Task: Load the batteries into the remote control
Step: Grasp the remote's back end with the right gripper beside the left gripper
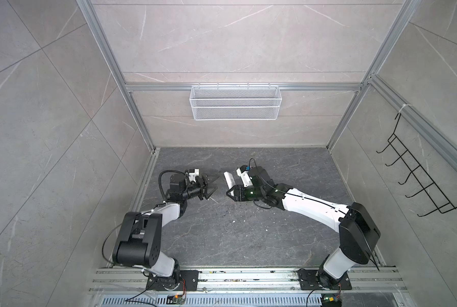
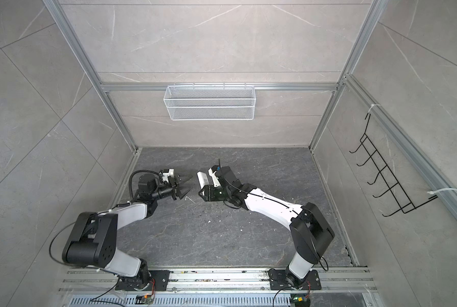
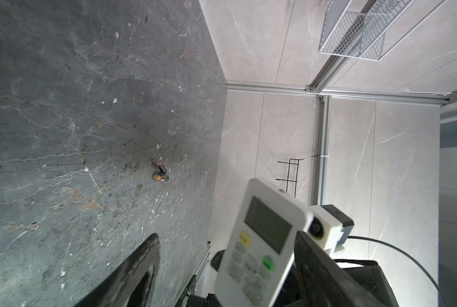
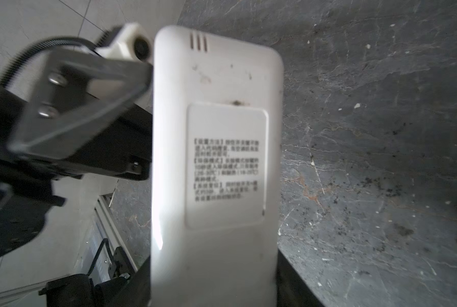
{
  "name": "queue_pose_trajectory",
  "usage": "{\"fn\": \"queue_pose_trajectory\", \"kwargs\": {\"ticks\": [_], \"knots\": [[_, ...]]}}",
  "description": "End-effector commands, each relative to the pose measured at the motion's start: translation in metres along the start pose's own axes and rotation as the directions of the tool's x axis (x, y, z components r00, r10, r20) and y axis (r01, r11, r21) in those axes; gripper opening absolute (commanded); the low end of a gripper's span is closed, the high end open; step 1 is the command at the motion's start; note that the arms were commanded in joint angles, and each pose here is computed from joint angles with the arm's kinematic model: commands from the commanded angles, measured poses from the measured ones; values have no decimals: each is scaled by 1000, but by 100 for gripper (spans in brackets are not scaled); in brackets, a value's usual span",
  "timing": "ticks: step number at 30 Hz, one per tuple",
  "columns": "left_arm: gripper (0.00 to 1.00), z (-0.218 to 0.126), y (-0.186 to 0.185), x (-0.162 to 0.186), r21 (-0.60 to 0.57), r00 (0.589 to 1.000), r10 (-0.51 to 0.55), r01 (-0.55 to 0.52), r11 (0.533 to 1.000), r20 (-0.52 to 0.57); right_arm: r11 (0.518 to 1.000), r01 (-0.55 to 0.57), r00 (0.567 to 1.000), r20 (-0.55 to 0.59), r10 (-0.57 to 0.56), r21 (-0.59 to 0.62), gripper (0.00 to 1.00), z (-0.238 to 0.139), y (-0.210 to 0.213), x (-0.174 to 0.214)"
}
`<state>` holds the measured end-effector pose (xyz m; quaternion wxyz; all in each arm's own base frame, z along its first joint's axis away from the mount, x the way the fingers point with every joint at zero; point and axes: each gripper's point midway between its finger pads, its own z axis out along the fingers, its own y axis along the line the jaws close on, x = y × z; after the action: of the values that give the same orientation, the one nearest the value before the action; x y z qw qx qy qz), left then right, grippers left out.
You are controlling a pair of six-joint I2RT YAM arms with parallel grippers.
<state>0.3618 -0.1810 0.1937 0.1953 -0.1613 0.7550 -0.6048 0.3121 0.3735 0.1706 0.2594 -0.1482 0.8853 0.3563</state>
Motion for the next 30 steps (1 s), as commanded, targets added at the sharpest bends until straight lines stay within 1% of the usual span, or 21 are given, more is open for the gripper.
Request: {"fn": "queue_pose_trajectory", "kwargs": {"ticks": [1, 6, 8, 11, 19, 22, 25, 29, 30], "knots": [[79, -10, 0, 11, -104, 991, 122, -127, 986, -48, 993, 74, 995, -68, -68, 93, 53, 13, -14, 13], [73, -7, -5, 11, -76, 992, 108, -112, 991, -63, 989, 107, 991, -94, -97, 101, 53, 26, -8, 17], [69, -7, -3, 11, -81, 992, 109, -114, 990, -59, 987, 123, 989, -96, -113, 106, 53, 28, -5, 17], [66, -7, 3, 11, -97, 993, 106, -111, 989, -56, 986, 135, 988, -92, -126, 95, 53, 29, 1, 15], [66, -5, 9, 11, -109, 995, 81, -87, 990, -59, 978, 196, 976, -111, -188, 68, 53, 33, 17, 13], [64, -5, 9, 11, -109, 996, 73, -79, 991, -60, 975, 210, 972, -120, -201, 68, 53, 36, 21, 13], [59, -3, 8, 13, -102, 995, 75, -82, 991, -63, 969, 232, 967, -127, -219, 90, 53, 39, 24, 12], [44, -1, 10, 15, -106, 995, 66, -73, 992, -69, 961, 250, 963, -131, -235, 119, 53, 41, 25, 11], [41, -1, 11, 15, -106, 996, 66, -73, 992, -66, 958, 256, 962, -133, -239, 128, 54, 42, 25, 10]]}}
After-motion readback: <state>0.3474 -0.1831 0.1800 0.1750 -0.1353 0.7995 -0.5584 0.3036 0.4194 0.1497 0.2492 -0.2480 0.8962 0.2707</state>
